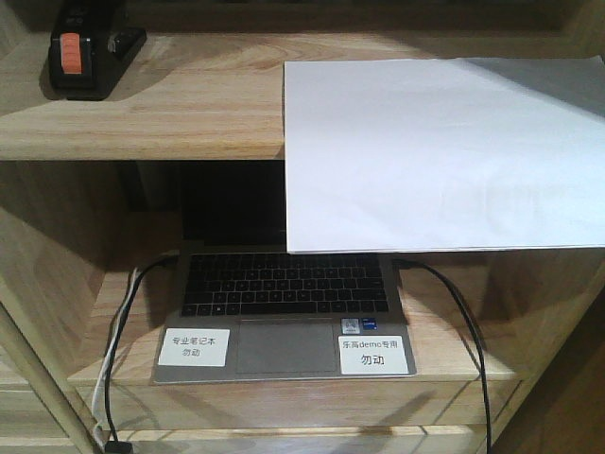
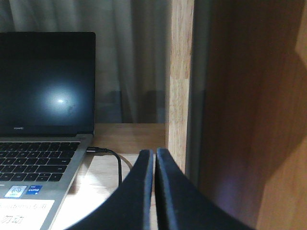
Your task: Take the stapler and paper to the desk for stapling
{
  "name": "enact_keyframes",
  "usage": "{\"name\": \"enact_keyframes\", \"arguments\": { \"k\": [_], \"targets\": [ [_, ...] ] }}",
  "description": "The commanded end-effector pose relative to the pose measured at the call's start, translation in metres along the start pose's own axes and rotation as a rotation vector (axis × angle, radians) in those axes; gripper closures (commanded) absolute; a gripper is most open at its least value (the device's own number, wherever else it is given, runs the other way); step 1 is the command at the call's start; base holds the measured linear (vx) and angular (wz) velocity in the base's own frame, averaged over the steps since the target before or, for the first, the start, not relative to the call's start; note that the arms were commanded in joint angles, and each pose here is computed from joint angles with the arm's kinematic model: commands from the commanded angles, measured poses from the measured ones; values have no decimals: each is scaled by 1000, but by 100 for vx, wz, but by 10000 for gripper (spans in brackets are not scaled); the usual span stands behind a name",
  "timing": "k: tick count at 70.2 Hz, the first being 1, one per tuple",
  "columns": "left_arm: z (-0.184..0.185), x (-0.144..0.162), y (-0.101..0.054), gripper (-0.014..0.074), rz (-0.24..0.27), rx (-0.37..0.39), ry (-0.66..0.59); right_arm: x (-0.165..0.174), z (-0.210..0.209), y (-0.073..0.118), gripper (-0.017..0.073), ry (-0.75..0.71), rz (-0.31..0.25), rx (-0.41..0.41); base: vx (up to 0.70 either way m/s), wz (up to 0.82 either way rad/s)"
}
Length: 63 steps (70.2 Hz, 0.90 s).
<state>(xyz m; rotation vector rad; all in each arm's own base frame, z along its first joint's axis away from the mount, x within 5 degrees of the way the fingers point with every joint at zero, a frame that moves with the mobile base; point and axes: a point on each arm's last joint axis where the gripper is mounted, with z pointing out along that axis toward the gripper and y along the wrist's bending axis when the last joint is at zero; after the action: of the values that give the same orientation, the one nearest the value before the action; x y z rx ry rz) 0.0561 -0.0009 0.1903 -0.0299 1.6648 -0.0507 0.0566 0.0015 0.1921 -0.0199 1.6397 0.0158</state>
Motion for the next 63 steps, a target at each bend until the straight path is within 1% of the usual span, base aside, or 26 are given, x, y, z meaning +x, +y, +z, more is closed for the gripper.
{"name": "enact_keyframes", "arguments": {
  "k": [1,54,63],
  "targets": [
    [-1,-3,0,600,-21,8,-75,-5,-1,-1,565,-79,-9,12,0,0],
    [-1,-3,0,600,-21,8,-75,-6,-1,-1,565,-85,-9,12,0,0],
    [-1,-3,0,600,-21,8,-75,-7,-1,-1,565,-89,-20,13,0,0]
  ]
}}
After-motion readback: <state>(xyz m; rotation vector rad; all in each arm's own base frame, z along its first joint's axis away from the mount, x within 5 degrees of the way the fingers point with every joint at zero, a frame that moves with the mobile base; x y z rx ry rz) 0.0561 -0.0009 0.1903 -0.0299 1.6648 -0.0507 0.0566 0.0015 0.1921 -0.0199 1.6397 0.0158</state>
